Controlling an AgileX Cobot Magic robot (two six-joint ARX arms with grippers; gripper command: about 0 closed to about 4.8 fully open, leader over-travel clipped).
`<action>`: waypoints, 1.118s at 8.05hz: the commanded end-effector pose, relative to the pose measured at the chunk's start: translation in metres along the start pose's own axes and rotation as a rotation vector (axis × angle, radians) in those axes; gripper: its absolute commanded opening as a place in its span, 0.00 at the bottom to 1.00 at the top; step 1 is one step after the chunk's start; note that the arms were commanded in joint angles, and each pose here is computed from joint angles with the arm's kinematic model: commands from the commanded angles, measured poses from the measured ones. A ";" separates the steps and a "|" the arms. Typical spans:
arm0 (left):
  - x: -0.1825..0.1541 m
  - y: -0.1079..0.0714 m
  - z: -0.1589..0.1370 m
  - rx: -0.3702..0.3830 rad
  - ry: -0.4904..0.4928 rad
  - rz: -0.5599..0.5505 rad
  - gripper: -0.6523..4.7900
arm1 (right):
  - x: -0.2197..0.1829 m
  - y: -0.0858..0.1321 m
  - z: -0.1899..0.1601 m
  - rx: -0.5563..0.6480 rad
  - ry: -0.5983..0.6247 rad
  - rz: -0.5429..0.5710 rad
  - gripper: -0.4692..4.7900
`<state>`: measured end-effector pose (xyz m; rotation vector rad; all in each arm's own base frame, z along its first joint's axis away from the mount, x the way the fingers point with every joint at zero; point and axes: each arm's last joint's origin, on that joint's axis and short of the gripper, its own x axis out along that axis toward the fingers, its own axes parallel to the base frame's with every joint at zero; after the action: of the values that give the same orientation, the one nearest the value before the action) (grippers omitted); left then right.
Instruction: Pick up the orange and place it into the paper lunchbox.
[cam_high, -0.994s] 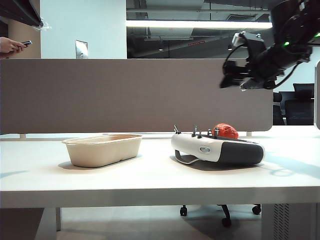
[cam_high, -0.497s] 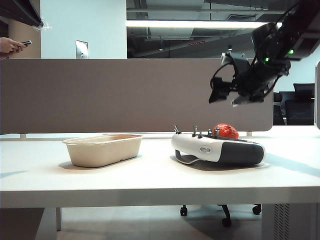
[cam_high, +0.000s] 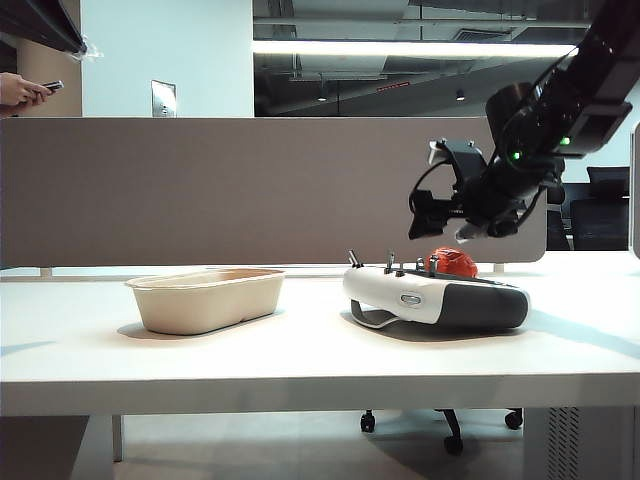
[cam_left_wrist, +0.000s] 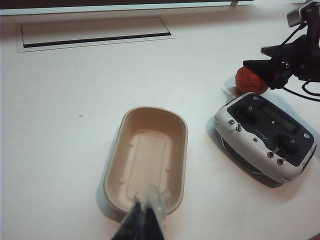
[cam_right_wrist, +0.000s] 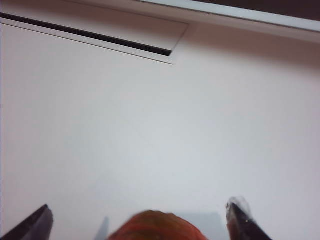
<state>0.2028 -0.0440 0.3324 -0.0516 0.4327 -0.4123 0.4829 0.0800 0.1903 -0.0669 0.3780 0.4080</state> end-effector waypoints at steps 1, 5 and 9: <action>-0.001 -0.001 0.003 0.007 -0.025 -0.005 0.11 | 0.009 -0.002 -0.017 0.012 0.054 -0.009 1.00; -0.001 -0.001 0.003 0.004 -0.024 -0.006 0.11 | 0.015 -0.003 -0.031 0.026 0.120 -0.030 1.00; -0.001 -0.003 0.002 0.003 -0.014 -0.073 0.11 | 0.007 -0.003 -0.014 0.013 0.068 -0.043 0.51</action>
<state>0.2023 -0.0455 0.3327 -0.0663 0.4333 -0.4670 0.4847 0.0777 0.1601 -0.0720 0.4951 0.3635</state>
